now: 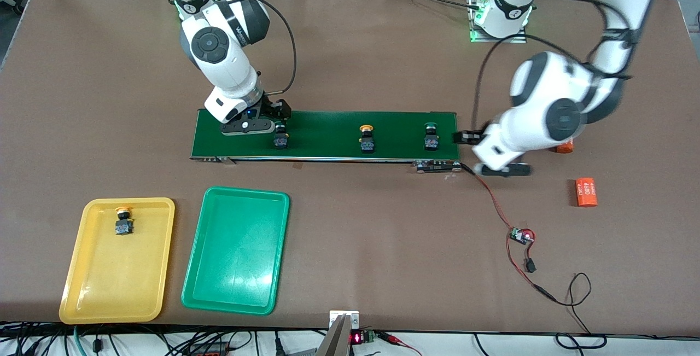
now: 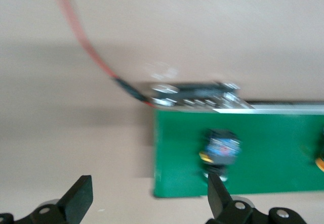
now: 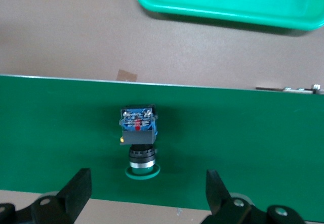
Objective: Sort buttons by color to trays
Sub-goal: 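Lift the button with the right gripper while the left gripper grasps the cylinder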
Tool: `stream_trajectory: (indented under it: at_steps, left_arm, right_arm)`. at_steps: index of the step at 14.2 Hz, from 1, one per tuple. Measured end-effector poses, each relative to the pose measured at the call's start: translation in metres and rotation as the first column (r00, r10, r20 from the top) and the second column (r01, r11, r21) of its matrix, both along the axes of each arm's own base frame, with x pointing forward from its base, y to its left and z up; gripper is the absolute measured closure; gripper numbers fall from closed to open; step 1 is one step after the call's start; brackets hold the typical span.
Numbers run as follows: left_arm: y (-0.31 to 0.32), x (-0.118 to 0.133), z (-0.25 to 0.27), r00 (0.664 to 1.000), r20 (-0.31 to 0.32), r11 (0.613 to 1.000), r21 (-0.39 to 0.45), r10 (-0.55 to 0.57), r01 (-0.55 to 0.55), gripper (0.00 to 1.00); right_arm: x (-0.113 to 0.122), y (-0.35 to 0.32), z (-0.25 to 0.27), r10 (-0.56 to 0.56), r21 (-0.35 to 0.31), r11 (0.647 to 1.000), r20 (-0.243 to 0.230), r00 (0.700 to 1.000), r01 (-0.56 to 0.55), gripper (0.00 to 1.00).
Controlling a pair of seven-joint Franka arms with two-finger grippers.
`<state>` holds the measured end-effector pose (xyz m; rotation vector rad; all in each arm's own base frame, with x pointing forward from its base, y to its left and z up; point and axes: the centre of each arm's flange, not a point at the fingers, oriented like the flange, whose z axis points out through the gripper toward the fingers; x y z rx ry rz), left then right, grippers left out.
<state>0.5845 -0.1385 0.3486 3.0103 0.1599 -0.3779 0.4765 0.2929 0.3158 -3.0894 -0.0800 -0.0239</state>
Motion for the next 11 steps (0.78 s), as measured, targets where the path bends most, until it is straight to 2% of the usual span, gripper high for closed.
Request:
stream_trajectory:
  at_steps: [2, 4, 8, 11]
  left_arm:
    - [0.064, 0.011, 0.001, 1.0, 0.02, 0.999, 0.049, 0.012, -0.013, 0.0]
    - [0.115, 0.016, -0.005, 0.996, 0.037, 0.989, 0.123, -0.082, 0.077, 0.0]
    - [0.198, 0.034, -0.02, 0.96, 0.124, 0.941, 0.265, -0.249, 0.21, 0.0]
    - [0.24, 0.042, -0.056, 0.926, 0.175, 0.919, 0.278, -0.333, 0.278, 0.0]
  right_arm:
    - [-0.001, 0.0, -0.005, 0.005, -0.009, 1.0, 0.003, 1.0, -0.005, 0.0]
    - [-0.003, -0.001, -0.014, 0.014, -0.006, 1.0, 0.015, 1.0, -0.014, 0.0]
    - [-0.007, -0.003, -0.044, 0.049, -0.028, 0.998, 0.011, 0.999, -0.049, 0.0]
    - [-0.001, -0.012, -0.055, 0.052, -0.039, 0.998, 0.019, 0.998, -0.051, 0.0]
